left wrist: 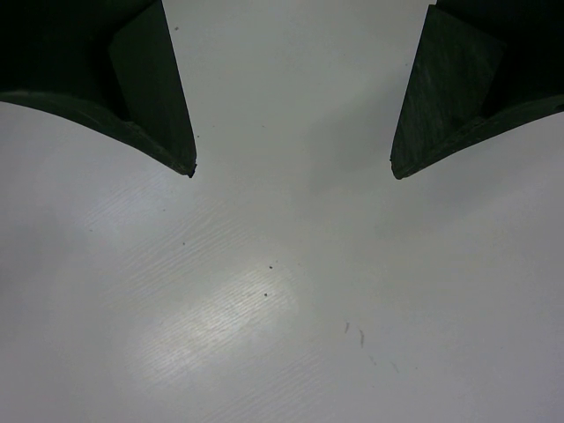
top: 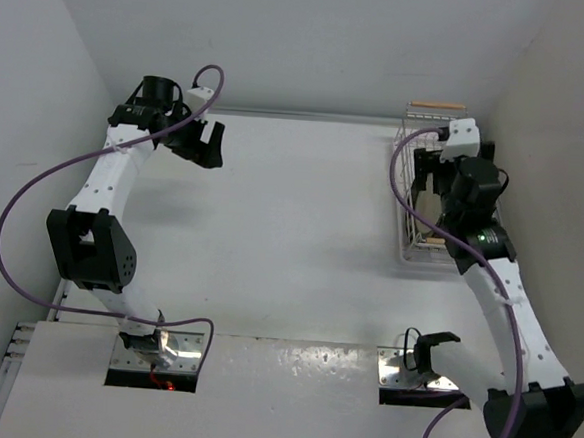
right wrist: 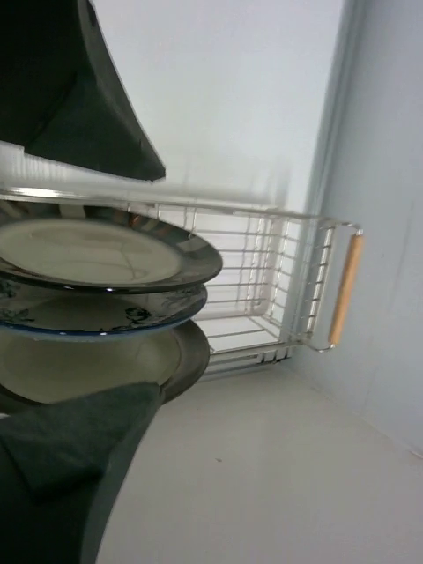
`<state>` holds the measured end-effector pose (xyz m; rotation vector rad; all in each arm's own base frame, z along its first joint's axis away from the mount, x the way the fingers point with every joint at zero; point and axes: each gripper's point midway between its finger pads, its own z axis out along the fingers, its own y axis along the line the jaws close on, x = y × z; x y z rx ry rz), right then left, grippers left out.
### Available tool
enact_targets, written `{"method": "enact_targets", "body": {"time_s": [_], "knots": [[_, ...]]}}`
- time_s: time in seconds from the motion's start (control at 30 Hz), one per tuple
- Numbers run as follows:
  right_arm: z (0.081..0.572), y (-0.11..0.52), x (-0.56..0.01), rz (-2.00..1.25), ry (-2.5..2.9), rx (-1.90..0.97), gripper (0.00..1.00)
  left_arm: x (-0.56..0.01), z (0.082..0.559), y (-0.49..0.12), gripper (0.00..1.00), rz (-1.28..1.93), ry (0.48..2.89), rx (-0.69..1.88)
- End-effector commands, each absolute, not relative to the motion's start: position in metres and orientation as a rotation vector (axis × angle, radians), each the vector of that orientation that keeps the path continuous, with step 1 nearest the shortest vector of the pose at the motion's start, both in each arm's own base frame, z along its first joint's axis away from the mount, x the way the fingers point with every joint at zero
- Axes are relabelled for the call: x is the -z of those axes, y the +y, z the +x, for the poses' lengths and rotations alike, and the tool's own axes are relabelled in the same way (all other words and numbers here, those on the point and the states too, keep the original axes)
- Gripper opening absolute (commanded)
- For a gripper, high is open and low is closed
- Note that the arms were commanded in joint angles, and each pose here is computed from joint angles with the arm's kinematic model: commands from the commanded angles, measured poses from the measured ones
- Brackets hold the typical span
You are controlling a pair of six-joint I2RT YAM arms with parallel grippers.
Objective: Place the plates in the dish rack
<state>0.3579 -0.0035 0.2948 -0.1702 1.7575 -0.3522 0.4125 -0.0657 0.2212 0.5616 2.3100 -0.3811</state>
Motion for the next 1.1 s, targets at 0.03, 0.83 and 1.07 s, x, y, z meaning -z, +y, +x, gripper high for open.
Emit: {"method": "enact_targets", "body": {"time_s": [0.03, 0.83, 1.07], "knots": [[0.327, 0.011, -0.35, -0.162, 1.696, 0.199, 1.0, -0.219, 0.407, -0.053, 0.96, 0.528, 2.317, 0.345], [0.157, 0.073, -0.083, 0.532, 2.232, -0.576, 1.0, -0.113, 0.289, 0.006, 0.96, 0.437, 2.528, 0.117], [0.159, 0.065, -0.082, 0.6, 2.184, -0.548, 1.0, -0.111, 0.289, 0.002, 0.96, 0.421, 2.478, 0.13]]}}
